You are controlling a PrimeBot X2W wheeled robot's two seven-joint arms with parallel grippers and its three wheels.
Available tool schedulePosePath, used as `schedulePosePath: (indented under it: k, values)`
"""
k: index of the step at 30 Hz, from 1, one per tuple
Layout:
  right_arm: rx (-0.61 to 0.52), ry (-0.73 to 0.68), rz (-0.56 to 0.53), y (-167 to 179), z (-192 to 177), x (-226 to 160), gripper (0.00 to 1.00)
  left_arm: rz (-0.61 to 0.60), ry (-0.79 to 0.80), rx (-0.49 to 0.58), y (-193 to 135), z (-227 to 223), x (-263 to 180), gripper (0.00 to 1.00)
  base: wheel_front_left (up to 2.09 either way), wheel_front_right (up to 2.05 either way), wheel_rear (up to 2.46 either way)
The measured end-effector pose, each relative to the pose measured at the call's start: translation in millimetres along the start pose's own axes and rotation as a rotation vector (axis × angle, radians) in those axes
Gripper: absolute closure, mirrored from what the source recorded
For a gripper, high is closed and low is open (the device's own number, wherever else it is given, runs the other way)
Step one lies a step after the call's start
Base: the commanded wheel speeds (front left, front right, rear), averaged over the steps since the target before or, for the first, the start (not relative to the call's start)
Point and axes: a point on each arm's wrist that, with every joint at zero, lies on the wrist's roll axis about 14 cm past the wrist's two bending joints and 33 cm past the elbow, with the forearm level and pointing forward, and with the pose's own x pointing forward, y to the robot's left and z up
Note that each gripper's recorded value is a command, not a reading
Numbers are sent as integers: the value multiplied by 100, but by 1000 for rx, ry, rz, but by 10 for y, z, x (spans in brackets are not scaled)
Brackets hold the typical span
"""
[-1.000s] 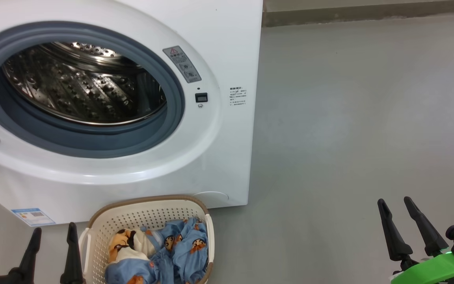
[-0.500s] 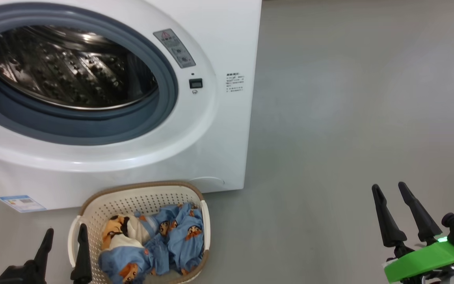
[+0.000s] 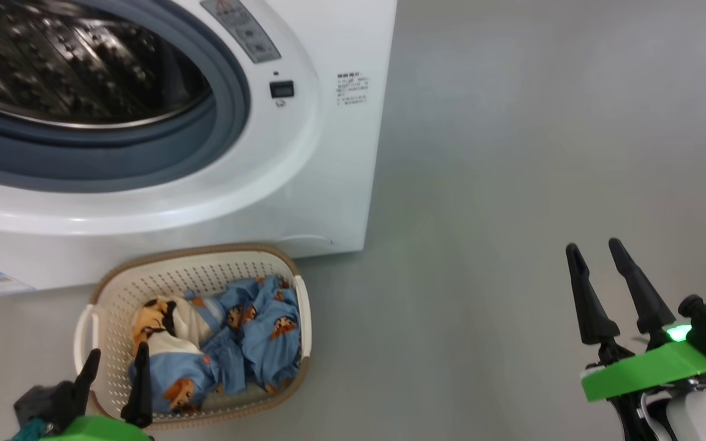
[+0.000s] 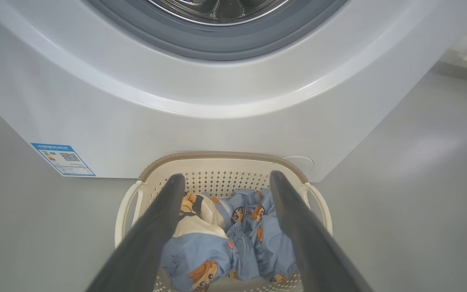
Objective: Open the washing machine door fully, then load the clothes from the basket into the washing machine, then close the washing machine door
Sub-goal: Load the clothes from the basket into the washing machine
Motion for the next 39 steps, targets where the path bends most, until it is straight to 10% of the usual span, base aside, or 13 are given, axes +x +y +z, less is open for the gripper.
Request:
schedulePosePath:
  k: [39]
  values:
    - [-35,143,8,-128,-920,918,0,84,694,43,522,-1749,1151,0,0,0,0]
